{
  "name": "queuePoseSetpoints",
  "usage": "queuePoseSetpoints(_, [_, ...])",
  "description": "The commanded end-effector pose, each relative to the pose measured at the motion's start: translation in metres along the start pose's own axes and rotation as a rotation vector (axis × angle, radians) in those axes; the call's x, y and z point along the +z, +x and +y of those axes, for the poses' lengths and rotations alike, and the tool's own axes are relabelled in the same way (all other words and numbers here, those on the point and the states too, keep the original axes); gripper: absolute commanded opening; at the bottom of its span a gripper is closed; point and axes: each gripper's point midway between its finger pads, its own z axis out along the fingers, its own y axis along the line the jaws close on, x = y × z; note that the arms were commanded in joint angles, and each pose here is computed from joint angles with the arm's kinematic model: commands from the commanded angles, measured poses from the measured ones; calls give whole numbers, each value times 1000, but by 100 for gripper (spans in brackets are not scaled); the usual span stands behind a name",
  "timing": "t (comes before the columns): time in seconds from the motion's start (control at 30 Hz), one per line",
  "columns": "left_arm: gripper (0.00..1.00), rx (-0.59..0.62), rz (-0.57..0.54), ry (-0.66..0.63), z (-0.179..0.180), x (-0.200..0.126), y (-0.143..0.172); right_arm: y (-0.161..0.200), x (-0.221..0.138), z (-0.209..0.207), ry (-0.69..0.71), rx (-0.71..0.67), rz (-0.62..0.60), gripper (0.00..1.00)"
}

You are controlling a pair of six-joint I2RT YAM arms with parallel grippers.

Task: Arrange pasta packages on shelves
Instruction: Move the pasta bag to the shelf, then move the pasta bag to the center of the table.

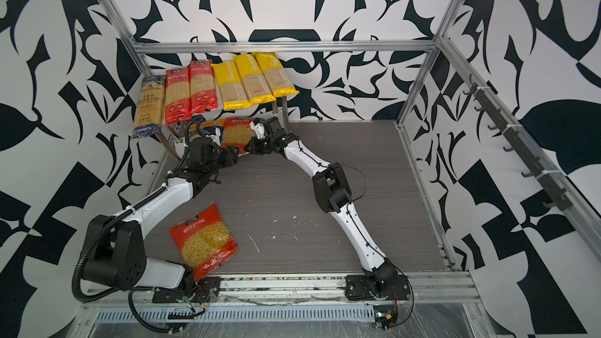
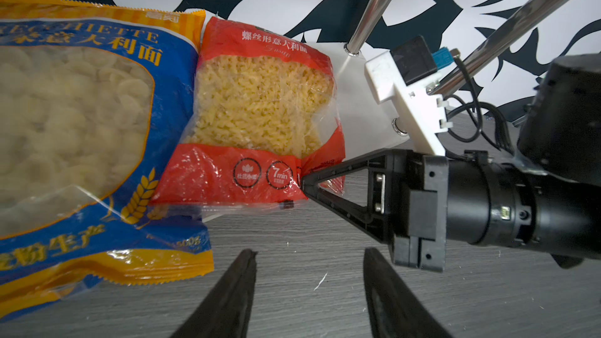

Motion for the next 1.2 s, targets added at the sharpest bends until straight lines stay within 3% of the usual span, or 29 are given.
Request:
queuePoseSetpoints(0.0, [57,-5,-3,-3,2,-8,-1,-18,-25,36,-52,-41,-44,33])
queuePoseSetpoints(0.07, [57,-13,6,-6,3,-11,2,-10,-28,36,-58,-10,-36,48])
queuePoseSetpoints(0.2, [58,-15,18,-24,6,-21,6,12,-35,39,-95,68,-42,62])
queuePoseSetpoints(0.57, [59,-86,85,-101,23,-50,32,112,-28,61,-21,134,22,61])
queuePoseSetpoints(0.83, [61,-103,120,-240,51,-89,56,182,-1,96,61,63,101,60])
queuePoseSetpoints(1.17, [65,-71,66,-298,59,-126,44,241,43,128,31,5,248,60])
